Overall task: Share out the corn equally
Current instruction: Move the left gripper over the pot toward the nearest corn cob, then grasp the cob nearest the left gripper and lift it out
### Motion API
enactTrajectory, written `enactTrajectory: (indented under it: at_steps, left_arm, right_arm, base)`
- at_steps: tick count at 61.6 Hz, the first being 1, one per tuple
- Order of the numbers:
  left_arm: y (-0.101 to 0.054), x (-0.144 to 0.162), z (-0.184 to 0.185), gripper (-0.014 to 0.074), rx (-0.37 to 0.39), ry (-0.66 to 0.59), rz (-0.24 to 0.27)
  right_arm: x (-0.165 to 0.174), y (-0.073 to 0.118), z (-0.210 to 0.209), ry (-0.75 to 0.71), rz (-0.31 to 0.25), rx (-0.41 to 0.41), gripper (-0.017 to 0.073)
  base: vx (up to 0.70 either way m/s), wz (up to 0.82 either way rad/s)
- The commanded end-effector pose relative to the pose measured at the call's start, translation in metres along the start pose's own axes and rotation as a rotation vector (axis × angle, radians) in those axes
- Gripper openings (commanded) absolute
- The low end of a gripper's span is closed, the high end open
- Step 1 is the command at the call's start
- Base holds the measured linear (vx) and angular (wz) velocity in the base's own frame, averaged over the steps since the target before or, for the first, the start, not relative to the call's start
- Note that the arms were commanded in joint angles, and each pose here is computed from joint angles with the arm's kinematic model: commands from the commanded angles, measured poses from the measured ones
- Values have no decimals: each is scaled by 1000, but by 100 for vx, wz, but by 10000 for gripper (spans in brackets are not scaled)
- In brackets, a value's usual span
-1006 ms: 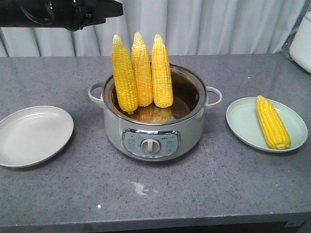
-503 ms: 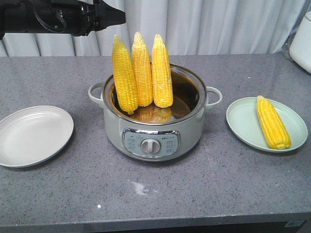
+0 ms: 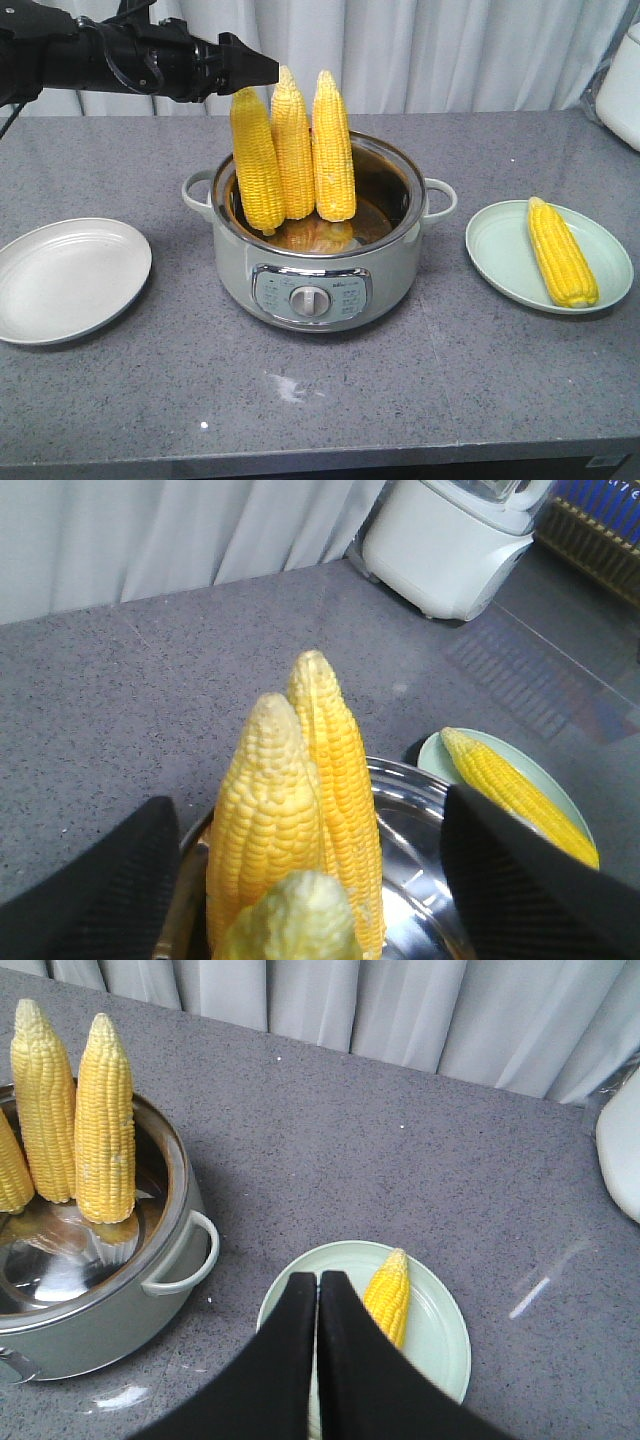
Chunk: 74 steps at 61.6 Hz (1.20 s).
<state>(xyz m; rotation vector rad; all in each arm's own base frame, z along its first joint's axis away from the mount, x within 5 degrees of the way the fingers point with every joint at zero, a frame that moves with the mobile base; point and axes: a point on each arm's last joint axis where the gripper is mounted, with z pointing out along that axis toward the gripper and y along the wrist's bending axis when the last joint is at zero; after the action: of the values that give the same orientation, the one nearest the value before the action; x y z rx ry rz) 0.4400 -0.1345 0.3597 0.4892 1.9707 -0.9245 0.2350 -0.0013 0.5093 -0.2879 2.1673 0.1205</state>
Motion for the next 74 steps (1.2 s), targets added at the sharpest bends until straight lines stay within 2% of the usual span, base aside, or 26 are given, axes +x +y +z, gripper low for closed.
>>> enactTrajectory:
  at_steps: [1,20,27,36,41,53,64,74]
  left_arm:
    - [-24,-22,-17,524,26,-76,39]
    - [-20,-10,-6,521,33,2,59]
    - [-20,-9,-6,486,35,7,60]
    - [-19,-6,-6,363,24,48,81]
    - [-18,-5,-7,264,12,63,100]
    - [-21,-6,-10,7,21,69,105]
    - [-35,-15,-23,-9,27,42,135]
    - [-63,-34,-56,-8,25,-31,196]
  right_arm:
    - [-9,2,-14,-97,-15,20,-8]
    - [-9,2,-14,-97,-15,20,-8]
    - [-9,2,-14,-97,-15,20,-8]
    - [-9,2,-14,-97,-15,20,-8]
    - [-9,2,-14,-97,-12,20,-8]
    - [-9,2,-14,-97,-10,20,-8]
    - [-9,2,-14,-98,-7,19,-8]
    - [-8,2,-14,-94,12,16,-8]
  base:
    - [0,0]
    - [0,0]
    - [0,0]
    - [0,0]
    - [0,0]
    - [0,0]
    - [0,0]
    - [0,0]
